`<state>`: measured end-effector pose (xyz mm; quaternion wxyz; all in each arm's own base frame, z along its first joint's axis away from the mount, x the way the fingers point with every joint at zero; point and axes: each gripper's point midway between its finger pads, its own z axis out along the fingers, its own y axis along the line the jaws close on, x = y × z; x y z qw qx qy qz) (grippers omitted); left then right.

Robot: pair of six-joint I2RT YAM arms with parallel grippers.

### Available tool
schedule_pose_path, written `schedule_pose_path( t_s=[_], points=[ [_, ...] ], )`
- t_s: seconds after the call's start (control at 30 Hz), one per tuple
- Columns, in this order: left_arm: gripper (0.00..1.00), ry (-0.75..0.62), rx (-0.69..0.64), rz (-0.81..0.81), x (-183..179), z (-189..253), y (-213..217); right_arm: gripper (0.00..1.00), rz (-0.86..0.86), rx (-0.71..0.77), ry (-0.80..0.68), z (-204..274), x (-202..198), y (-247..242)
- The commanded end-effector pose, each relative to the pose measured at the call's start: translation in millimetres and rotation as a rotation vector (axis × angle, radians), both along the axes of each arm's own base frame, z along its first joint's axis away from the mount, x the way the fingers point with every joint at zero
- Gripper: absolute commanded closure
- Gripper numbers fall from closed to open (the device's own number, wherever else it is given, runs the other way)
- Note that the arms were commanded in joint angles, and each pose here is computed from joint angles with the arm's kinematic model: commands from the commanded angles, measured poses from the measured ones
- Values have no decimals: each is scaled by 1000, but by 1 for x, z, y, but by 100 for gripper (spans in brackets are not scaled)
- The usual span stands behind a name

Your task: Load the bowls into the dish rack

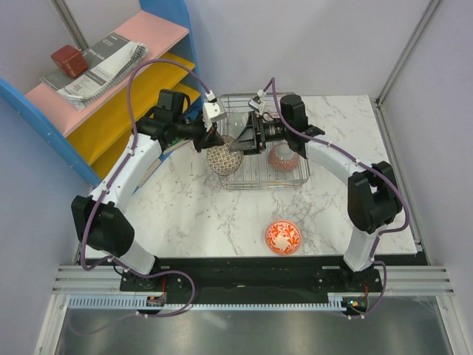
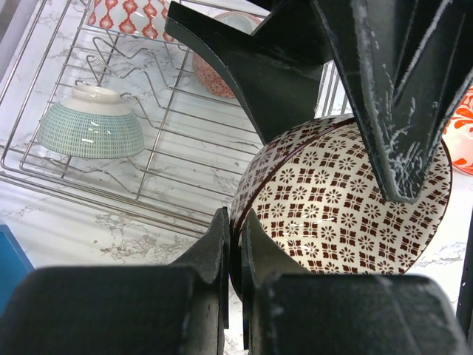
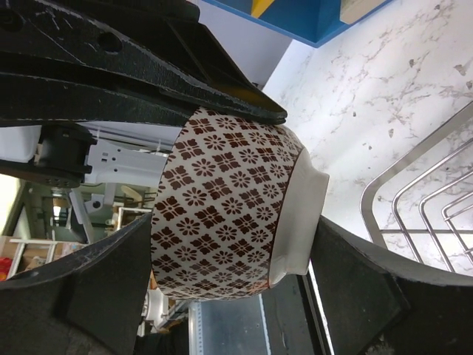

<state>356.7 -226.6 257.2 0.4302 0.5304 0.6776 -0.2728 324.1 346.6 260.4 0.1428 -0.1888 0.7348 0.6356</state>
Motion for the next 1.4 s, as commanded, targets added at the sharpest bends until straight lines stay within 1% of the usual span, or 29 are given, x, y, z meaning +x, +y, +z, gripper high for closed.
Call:
schedule_pose_path(
  t_s=[0.0,0.03,0.17,0.2,0.23,0.27,0.3,0.33,0.57,0.67,0.73,0.97,1.07,1.1,1.13,1.17,1.23,1.27,1.3,1.33,1.37],
  points=[
    [98,-73,-74,-15,-6,29,-5,13,71,150,-87,39,-11,-1],
    [98,-74,-74,-15,-6,29,-5,14,70,151,-62,38,-12,-1],
    [98,-79,-71,-13,-3,29,-5,15,69,150,-79,36,-12,-1],
    [98,-80,-69,-10,-2,29,-5,15,67,135,-62,32,-12,-2],
    [98,-78,-69,-9,-1,28,-4,15,63,127,-65,32,-11,-1],
    [98,-84,-69,-10,0,30,-5,15,59,115,-105,27,-9,-1],
    [98,-76,-67,-11,0,28,-5,15,57,90,-81,24,-9,-1],
    [98,-77,-67,-15,1,29,-6,15,52,82,-91,23,-7,-2],
    [98,-62,-60,-23,4,25,-6,15,56,81,-100,22,-9,-2],
    [98,-64,-62,-30,3,25,-7,18,58,80,-103,21,-9,-3],
    [98,-53,-60,-36,2,23,-7,24,60,80,-108,21,-10,-2],
    [98,-27,-51,-55,0,18,-8,34,58,66,-119,18,-8,-2],
    [98,-24,-51,-56,0,18,-8,41,57,63,-120,18,-7,-2],
    [98,-20,-51,-55,0,18,-8,46,59,62,-117,17,-8,-1],
    [98,-18,-51,-51,1,18,-8,49,60,62,-117,17,-8,-1],
    [98,-13,-46,-48,1,16,-7,56,58,59,-116,16,-8,0],
    [98,-10,-44,-46,1,15,-7,64,52,56,-116,16,-6,0],
    [98,-6,-43,-46,1,14,-7,73,50,52,-112,14,-6,0],
    [96,0,-41,-48,1,12,-8,78,41,48,-113,13,-4,1],
    [92,-1,-43,-49,0,13,-8,83,39,44,-112,12,-4,1],
    [90,2,-44,-50,0,12,-8,91,37,38,-106,10,-3,1]
  ],
)
